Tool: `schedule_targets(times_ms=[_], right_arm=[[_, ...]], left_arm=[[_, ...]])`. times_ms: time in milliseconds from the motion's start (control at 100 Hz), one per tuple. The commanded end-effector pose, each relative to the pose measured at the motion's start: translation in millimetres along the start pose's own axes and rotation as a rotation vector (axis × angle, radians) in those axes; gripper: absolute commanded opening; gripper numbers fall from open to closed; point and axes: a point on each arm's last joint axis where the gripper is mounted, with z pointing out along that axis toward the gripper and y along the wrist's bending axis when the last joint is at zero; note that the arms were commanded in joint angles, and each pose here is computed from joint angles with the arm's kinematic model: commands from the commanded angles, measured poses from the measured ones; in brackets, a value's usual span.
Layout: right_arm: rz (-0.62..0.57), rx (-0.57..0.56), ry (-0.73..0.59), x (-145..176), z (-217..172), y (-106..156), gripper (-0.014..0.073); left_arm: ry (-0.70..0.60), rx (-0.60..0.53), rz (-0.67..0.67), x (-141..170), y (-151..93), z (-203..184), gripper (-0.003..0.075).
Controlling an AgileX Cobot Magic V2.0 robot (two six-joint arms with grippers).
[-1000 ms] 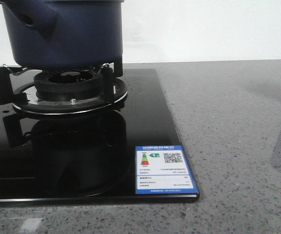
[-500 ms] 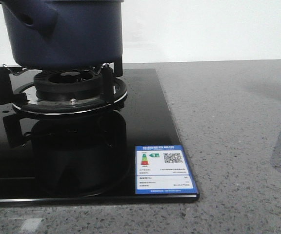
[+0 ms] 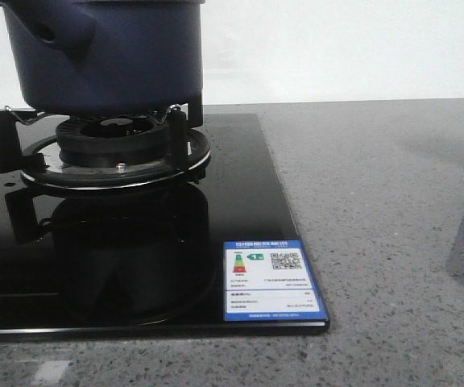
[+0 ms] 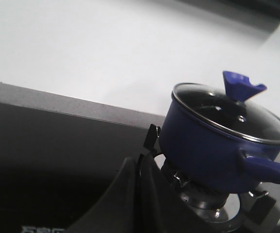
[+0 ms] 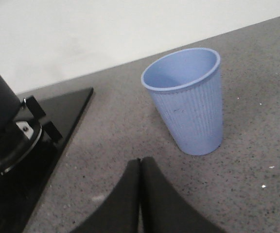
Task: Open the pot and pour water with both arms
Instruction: 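Reach left gripper to the blue lid knob, right gripper to the blue cup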
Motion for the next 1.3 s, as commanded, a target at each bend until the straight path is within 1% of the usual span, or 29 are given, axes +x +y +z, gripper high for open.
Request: schedule_targets(times_ms=[0, 90, 180, 340, 480, 530, 580, 620, 650, 690, 720, 740, 770, 790, 820, 840, 860, 890, 910, 940, 1040, 1120, 1190, 1290], right_arm=[[-0.097, 0.018, 0.026, -32.1, 4.2, 5.8, -0.0055], [-0.107, 0.01, 0.073, -48.1, 10.3, 9.8, -0.0055], [-0.116, -0.001, 0.077, -58.7, 13.7, 12.7, -0.0056], [-0.13, -0.006, 0.075, -62.4, 14.2, 13.8, -0.0056], [-0.131, -0.005, 0.077, -62.2, 14.2, 13.7, -0.0055], [-0.131, -0.005, 0.077, -62.2, 14.2, 13.7, -0.0055], [-0.131, -0.005, 0.077, -62.2, 14.2, 13.7, -0.0048], [-0.131, -0.005, 0.077, -62.2, 14.2, 13.7, -0.0021], [-0.131, -0.005, 0.077, -62.2, 14.2, 13.7, 0.001], [-0.131, -0.005, 0.077, -62.2, 14.2, 13.7, 0.0076], [-0.131, -0.005, 0.077, -62.2, 14.2, 13.7, 0.0132], [-0.131, -0.005, 0.077, -62.2, 14.2, 13.7, 0.0179], [-0.131, -0.005, 0.077, -62.2, 14.2, 13.7, 0.0269], [-0.131, -0.005, 0.077, -62.2, 14.2, 13.7, 0.0308], [-0.131, -0.005, 0.077, -62.2, 14.2, 13.7, 0.0401], [-0.131, -0.005, 0.077, -62.2, 14.2, 13.7, 0.0449], [-0.131, -0.005, 0.077, -62.2, 14.2, 13.7, 0.0477], [-0.131, -0.005, 0.077, -62.2, 14.2, 13.7, 0.0528], [-0.129, -0.006, 0.076, -62.2, 14.2, 13.8, 0.0546], [-0.127, -0.008, 0.076, -62.3, 14.2, 14.0, 0.0555], [-0.12, -0.012, 0.076, -62.3, 14.2, 14.4, 0.0542], [-0.12, -0.012, 0.076, -62.3, 14.2, 14.4, 0.0539], [-0.12, -0.012, 0.076, -62.3, 14.2, 14.4, 0.0539], [-0.12, -0.012, 0.076, -62.3, 14.2, 14.4, 0.0539]], left_arm=[[0.009, 0.03, 0.102, -38.0, -9.8, 10.3, -0.0019], [0.044, 0.081, 0.12, -54.0, -17.3, 17.3, -0.0019], [0.073, 0.146, 0.138, -63.3, -25.0, 23.1, -0.0019], [0.106, 0.211, 0.16, -63.7, -31.4, 28.9, -0.0018], [0.102, 0.229, 0.161, -64.0, -33.2, 29.1, -0.0014], [0.091, 0.228, 0.158, -64.9, -33.1, 29.3, 0.0006], [0.083, 0.226, 0.157, -65.7, -33.0, 29.4, 0.0052], [0.079, 0.226, 0.155, -66.1, -33.1, 29.4, 0.0092], [0.072, 0.225, 0.153, -66.7, -33.1, 29.5, 0.0141], [0.069, 0.226, 0.147, -67.1, -33.2, 30.0, 0.02], [0.063, 0.229, 0.142, -67.6, -33.5, 29.9, 0.0269], [0.062, 0.232, 0.141, -67.7, -33.8, 30.4, 0.0298], [0.067, 0.238, 0.148, -67.2, -34.5, 32.2, 0.0371], [0.069, 0.244, 0.142, -67.1, -35.1, 32.7, 0.041], [0.077, 0.253, 0.146, -66.3, -36.1, 35.4, 0.0452], [0.082, 0.262, 0.143, -65.9, -37.0, 37.1, 0.0475], [0.085, 0.271, 0.132, -65.6, -38.0, 38.3, 0.0489], [0.095, 0.284, 0.136, -64.6, -39.4, 42.0, 0.0494], [0.101, 0.294, 0.132, -64.0, -40.5, 44.5, 0.0493], [0.109, 0.309, 0.128, -63.1, -42.0, 48.0, 0.0491], [0.128, 0.362, 0.111, -60.0, -47.7, 63.7, 0.0467], [0.137, 0.393, 0.13, -58.6, -51.4, 78.7, 0.0452], [0.14, 0.415, 0.127, -61.5, -55.2, 91.4, 0.0453], [0.13, 0.436, 0.163, -68.9, -60.2, 109.6, 0.0453]])
